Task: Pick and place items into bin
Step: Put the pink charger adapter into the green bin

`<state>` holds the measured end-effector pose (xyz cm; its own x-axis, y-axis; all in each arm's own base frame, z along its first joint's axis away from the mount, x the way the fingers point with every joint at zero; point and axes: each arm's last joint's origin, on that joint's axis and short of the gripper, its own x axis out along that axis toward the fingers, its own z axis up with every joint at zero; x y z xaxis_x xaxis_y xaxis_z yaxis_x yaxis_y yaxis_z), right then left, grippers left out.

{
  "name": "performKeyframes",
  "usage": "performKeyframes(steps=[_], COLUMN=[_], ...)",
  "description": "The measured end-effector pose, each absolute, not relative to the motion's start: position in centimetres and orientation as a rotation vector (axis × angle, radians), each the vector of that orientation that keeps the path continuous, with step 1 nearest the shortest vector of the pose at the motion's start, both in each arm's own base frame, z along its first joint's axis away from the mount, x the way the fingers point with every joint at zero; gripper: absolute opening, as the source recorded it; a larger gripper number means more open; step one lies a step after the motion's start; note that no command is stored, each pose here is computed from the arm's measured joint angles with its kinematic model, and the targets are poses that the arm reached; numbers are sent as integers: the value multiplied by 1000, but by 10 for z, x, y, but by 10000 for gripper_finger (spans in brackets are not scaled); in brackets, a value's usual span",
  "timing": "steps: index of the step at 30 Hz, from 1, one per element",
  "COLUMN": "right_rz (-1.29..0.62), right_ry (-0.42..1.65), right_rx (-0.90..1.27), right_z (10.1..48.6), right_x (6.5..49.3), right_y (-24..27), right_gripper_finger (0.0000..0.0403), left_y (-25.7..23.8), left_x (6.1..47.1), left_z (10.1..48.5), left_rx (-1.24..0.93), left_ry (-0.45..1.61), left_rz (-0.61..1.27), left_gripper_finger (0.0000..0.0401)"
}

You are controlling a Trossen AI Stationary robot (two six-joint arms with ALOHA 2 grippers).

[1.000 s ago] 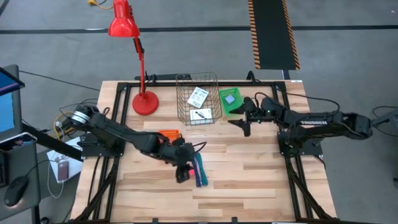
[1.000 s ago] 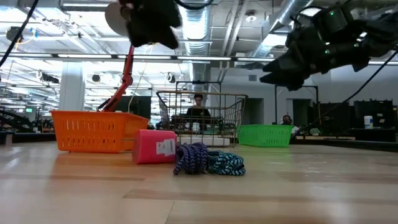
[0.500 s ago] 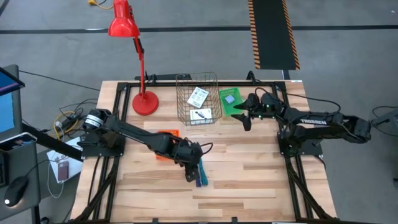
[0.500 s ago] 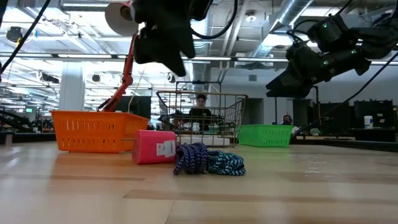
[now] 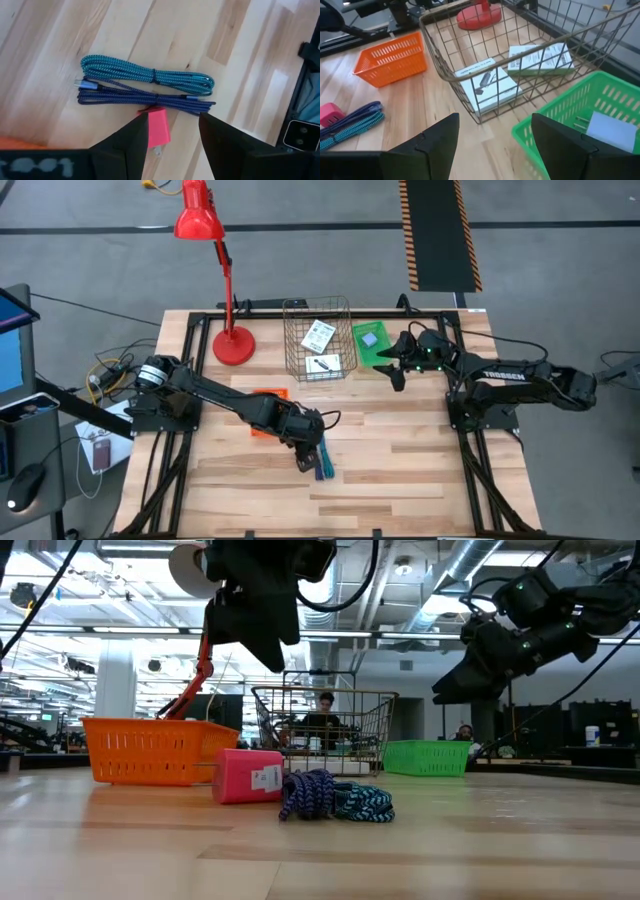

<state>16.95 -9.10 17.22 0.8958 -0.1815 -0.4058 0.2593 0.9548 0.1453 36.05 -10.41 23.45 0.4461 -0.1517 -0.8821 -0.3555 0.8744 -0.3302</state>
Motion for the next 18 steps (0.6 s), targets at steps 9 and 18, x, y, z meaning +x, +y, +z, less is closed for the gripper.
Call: performKeyframes(steps=[9, 18], right_rz=[-210, -168], right_ry=[415, 416], right_rx=[202, 175], right_z=[171, 171], right_x=[171, 174], right_y=[-88, -81], right_gripper_finger=[244, 244], left_y=[-109, -113], left_x=[360, 366], left_z=[230, 206], left_rx=[-496, -462], left_ry=[1130, 1195], left_rz=[148, 159], left_gripper_finger=[163, 163])
